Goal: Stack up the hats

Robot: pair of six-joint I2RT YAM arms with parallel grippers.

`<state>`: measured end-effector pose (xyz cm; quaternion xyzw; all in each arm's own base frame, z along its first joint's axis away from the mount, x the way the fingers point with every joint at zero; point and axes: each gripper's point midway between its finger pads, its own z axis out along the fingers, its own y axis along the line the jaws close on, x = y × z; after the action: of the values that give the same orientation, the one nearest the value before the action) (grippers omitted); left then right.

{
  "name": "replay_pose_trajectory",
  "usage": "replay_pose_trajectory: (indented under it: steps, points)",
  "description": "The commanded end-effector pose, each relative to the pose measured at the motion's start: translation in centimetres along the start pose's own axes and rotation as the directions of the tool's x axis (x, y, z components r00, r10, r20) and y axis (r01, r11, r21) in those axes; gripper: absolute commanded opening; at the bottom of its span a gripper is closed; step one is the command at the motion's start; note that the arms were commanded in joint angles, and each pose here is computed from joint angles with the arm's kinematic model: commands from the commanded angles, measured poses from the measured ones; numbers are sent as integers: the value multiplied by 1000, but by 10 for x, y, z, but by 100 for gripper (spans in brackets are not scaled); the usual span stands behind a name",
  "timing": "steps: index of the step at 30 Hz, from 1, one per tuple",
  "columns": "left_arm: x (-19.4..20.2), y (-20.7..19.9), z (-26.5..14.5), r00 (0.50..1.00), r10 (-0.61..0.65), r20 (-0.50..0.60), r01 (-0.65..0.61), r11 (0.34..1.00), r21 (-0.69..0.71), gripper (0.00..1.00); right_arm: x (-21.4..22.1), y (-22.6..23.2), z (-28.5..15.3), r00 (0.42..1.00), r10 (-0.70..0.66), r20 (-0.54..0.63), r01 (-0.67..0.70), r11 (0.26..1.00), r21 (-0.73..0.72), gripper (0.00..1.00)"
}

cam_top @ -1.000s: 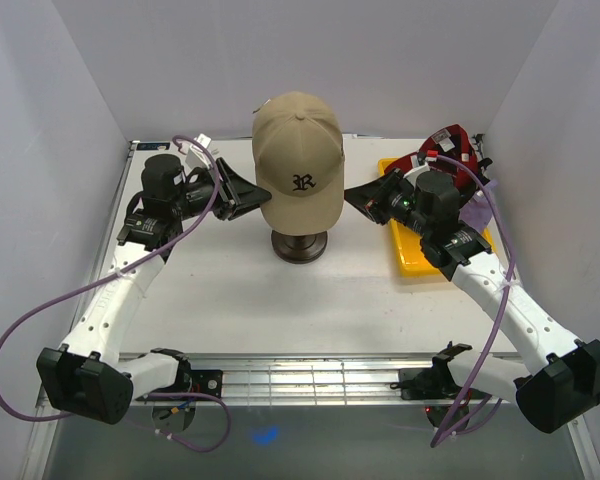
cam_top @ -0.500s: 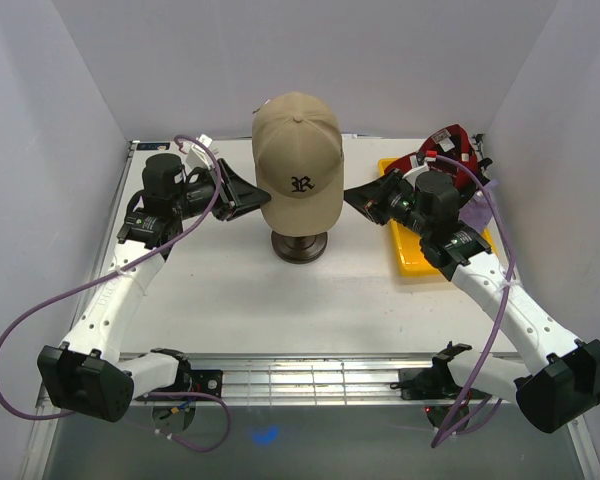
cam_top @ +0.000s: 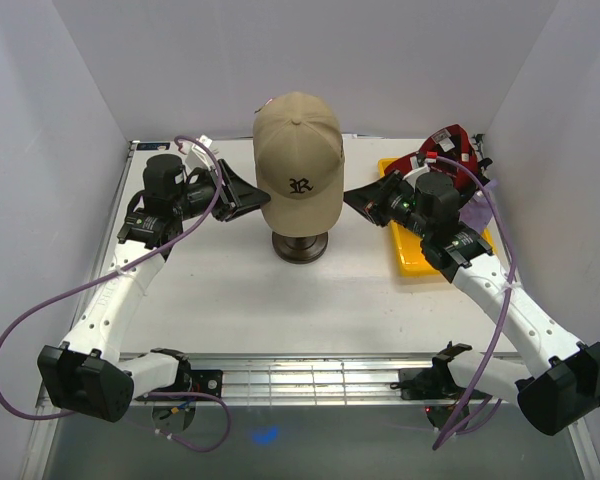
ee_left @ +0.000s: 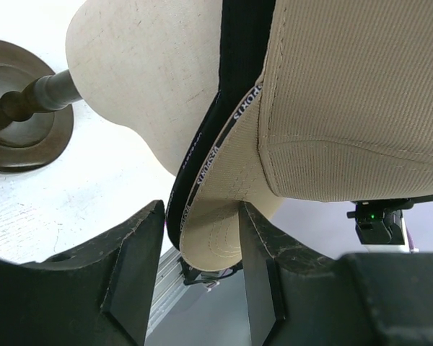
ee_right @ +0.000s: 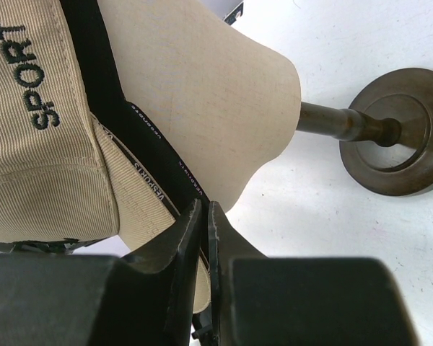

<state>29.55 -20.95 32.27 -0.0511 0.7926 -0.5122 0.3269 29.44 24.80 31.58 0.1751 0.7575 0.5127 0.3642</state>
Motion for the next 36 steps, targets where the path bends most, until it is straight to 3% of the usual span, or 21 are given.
replay_pose_trajectory:
  steps: [1,15,29,36]
  points:
    - [3,6,-3,1000,15,0,-15,999,-33,56,3,3,-7,1000,-19,3,19,1000,-11,14]
    - [-15,-42,-23,995,88,46,-90,995,38,59,-2,8,-10,999,-27,20,27,1000,-9,14]
    - [-25,-19,-36,985,112,129,-94,986,-140,59,-7,4,-17,998,-47,49,45,999,28,15]
    - [-34,-28,-53,966,181,183,-148,973,-177,59,-25,-1,-34,988,-113,102,104,990,94,19]
